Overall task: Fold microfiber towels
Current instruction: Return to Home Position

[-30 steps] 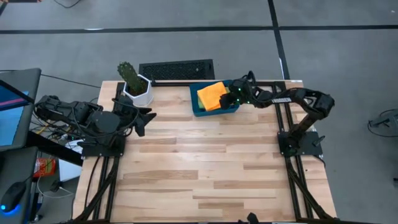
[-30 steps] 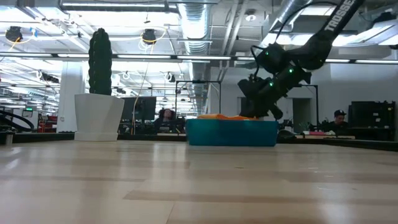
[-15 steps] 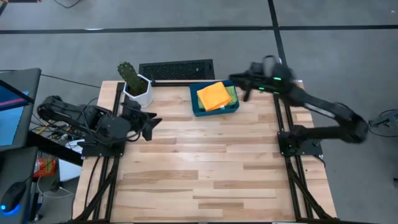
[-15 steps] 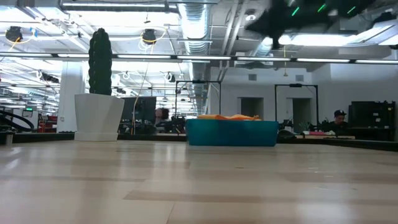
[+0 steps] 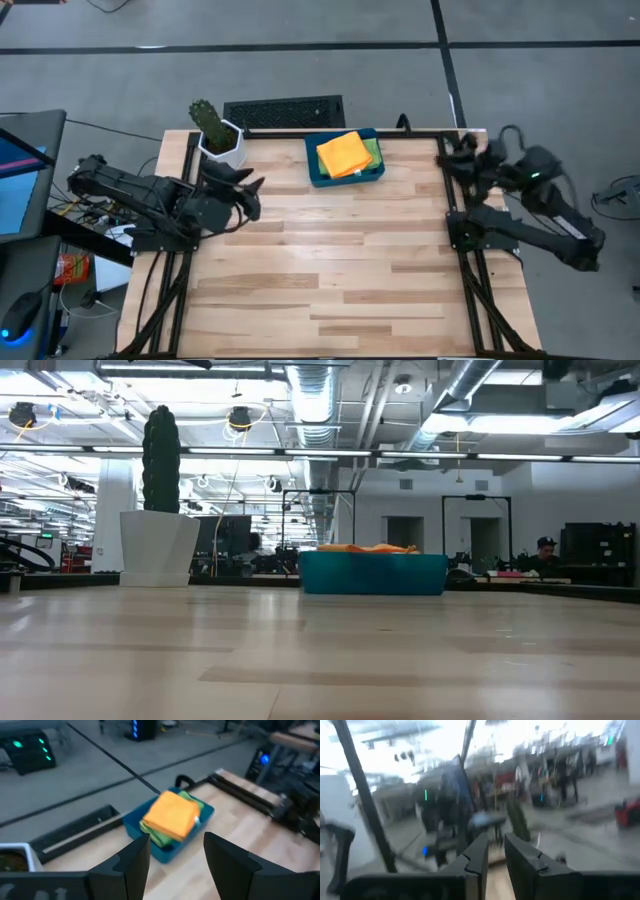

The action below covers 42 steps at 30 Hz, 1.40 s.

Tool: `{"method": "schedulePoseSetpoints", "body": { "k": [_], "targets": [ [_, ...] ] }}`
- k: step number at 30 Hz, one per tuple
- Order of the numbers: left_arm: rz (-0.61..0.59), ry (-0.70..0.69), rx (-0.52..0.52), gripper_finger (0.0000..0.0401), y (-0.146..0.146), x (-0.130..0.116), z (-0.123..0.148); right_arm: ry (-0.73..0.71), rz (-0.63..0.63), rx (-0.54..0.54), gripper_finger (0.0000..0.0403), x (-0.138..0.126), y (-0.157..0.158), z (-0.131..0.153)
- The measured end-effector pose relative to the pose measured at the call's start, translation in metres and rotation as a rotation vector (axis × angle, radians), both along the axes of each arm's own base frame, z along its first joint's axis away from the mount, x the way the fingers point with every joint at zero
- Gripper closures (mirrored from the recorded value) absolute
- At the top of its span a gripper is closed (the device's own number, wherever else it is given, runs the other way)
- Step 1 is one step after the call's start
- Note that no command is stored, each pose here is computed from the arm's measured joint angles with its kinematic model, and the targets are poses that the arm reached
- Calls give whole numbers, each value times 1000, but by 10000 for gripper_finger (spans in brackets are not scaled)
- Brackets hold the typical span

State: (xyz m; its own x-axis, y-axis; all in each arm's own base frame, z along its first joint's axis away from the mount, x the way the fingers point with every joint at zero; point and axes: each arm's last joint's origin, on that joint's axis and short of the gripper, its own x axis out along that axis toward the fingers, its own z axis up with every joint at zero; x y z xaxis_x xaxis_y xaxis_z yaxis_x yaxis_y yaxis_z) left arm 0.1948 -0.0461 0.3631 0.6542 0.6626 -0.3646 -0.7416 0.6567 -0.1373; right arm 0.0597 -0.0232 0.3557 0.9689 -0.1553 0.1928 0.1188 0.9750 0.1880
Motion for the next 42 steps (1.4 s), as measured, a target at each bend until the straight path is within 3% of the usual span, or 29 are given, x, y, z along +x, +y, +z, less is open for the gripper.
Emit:
{"method": "schedulePoseSetpoints", "body": {
  "k": [3, 7, 13, 16, 22, 28, 30, 35, 42],
  "targets": [
    [-23, -8, 12, 223, 0, -12, -2, 44, 40, 51, 315, 2, 2, -43],
    [-136, -95, -75, 223, 1, -37, -14, 21, 113, 126, 315, 6, 4, -97],
    [-392, -284, -168, 223, 1, -69, -61, -6, 227, 174, 315, 29, 3, -155],
    [-492, -358, -169, 223, 3, -81, -91, 60, 205, 218, 315, 36, 3, -178],
    [-498, -489, -197, 223, 12, -97, -142, 163, -9, 312, 315, 38, 0, -192],
    [-485, -591, -244, 223, 16, -103, -189, 169, 5, 283, 315, 39, 2, -191],
    [-471, -614, -259, 223, 18, -106, -190, 162, 33, 300, 315, 39, 4, -191],
    [-525, -615, -140, 223, 18, -108, -184, 172, 144, 315, 315, 41, 13, -190],
    [-555, -552, -118, 223, 17, -107, -188, 208, 99, 299, 315, 42, 17, -194]
  ]
}}
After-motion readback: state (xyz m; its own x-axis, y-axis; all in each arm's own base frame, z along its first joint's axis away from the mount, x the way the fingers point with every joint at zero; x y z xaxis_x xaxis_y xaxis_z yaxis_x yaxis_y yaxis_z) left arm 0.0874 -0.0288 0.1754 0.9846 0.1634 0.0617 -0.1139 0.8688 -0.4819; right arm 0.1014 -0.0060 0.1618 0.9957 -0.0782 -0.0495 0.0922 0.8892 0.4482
